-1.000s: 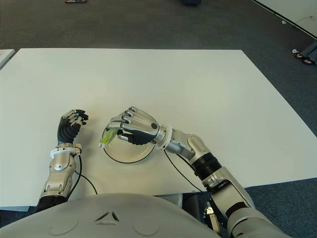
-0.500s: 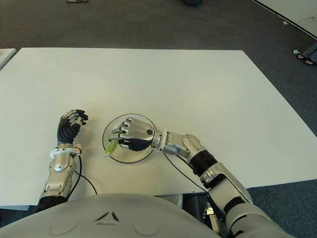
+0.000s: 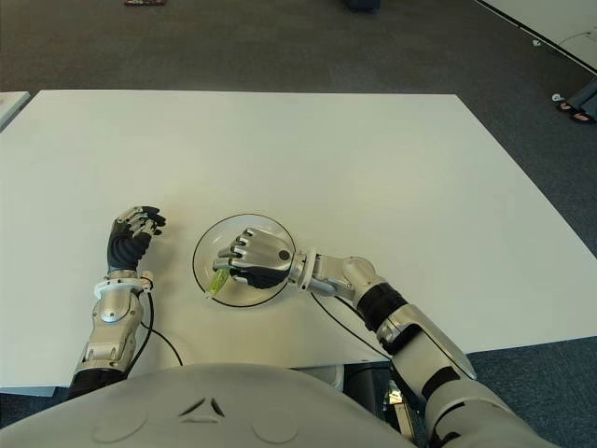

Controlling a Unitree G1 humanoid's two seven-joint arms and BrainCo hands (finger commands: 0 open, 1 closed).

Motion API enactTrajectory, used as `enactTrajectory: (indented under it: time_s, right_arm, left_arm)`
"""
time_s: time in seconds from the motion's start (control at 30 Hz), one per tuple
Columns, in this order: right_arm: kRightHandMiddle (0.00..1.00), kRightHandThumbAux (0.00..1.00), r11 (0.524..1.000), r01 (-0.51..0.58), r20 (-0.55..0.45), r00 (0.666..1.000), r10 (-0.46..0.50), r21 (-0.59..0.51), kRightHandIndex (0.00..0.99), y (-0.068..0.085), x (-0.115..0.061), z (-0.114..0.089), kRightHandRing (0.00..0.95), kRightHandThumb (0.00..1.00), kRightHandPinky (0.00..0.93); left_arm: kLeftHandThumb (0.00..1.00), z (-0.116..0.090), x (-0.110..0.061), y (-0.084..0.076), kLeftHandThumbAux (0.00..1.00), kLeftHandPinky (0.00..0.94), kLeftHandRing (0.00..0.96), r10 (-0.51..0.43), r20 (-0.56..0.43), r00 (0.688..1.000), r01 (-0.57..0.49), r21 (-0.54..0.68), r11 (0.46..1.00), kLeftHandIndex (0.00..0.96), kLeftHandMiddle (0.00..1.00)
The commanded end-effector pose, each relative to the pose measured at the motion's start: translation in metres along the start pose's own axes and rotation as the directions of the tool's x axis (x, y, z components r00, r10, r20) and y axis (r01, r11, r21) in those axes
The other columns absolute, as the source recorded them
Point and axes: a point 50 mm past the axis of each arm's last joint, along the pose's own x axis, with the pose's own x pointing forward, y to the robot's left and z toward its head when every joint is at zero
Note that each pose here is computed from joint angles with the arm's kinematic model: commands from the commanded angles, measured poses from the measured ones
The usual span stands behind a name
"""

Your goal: Put the toothpaste on the table into the plate.

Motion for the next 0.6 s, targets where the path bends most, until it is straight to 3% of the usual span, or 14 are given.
enactTrajectory:
  time_s: [0.03,0.6]
  right_arm:
    - [0.869,0.714,0.998,-0.043,-0.022,0.999,0.042,-0.039,0.439,0.004,-0.004,-0.007,0.892,0.716,0.908]
    - [0.854,0.714,0.986,-0.104,-0.099,0.991,0.091,-0.129,0.433,0.003,-0.009,-0.021,0.889,0.721,0.901]
  left_arm:
    - [0.705,-0.003,-0.001,0.002,0.722,0.477,0.5,-0.009,-0.009,1.0,0.009,-0.001,1.0,0.427,0.514]
    - [0.705,-0.003,0.001,0.002,0.721,0.477,0.498,0.0,-0.013,1.0,0.0,0.006,1.0,0.427,0.513]
